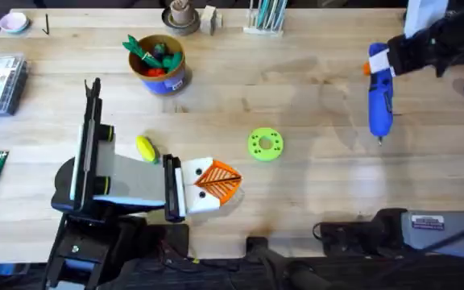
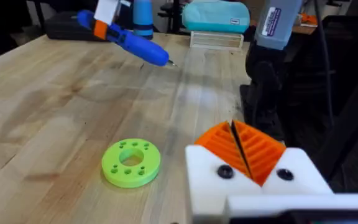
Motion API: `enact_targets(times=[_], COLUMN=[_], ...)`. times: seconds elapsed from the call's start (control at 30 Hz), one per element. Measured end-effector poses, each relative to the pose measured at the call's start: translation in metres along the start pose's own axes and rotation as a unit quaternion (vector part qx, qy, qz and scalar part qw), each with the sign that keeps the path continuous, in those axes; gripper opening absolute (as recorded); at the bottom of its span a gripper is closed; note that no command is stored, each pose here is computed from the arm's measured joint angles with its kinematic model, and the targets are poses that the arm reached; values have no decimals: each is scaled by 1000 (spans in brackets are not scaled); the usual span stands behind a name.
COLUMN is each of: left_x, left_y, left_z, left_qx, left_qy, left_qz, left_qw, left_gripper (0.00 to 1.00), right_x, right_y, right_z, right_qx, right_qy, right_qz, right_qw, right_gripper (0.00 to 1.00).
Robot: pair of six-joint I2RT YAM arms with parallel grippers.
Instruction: Pick up the gripper from the table and insert it into the empty holder that is missing its gripper. Then pick up a screw, insert it into the mounting hole, and use the screwdriver to tighten it. Finally, clean up the table by picking up the vegetable and placing it into the bucket.
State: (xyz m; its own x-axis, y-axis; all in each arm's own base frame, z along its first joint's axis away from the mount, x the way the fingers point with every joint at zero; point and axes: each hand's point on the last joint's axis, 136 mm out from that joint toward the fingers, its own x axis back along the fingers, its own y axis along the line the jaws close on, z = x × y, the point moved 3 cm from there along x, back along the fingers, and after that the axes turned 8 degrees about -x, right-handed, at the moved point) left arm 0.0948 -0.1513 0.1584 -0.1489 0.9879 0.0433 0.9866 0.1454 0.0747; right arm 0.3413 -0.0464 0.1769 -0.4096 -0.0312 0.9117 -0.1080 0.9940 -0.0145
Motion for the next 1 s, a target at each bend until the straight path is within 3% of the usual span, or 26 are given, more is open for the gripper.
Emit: enact_targets(times=[0.33, 0.7, 0.8, 1.0], left_x=[0, 0, 0, 0], left_y=[0, 0, 0, 0], left_z=[0, 0, 0, 0], left_qx=[0, 0, 0, 0], left_qy=[0, 0, 0, 0], left_qz=[0, 0, 0, 0], left_qw=[1000, 1000, 1000, 1000], left_gripper=[4, 4, 4, 4], right_x=[88, 147, 165, 226], right_y=[45, 117, 137, 187], right_z=[-37, -25, -19, -8], right_qx=[-10, 34, 43, 93], right_qy=[-177, -267, -309, -414], right_qz=[-27, -113, -141, -230], right_qw=[984, 957, 940, 876], right_gripper=[22, 22, 22, 22])
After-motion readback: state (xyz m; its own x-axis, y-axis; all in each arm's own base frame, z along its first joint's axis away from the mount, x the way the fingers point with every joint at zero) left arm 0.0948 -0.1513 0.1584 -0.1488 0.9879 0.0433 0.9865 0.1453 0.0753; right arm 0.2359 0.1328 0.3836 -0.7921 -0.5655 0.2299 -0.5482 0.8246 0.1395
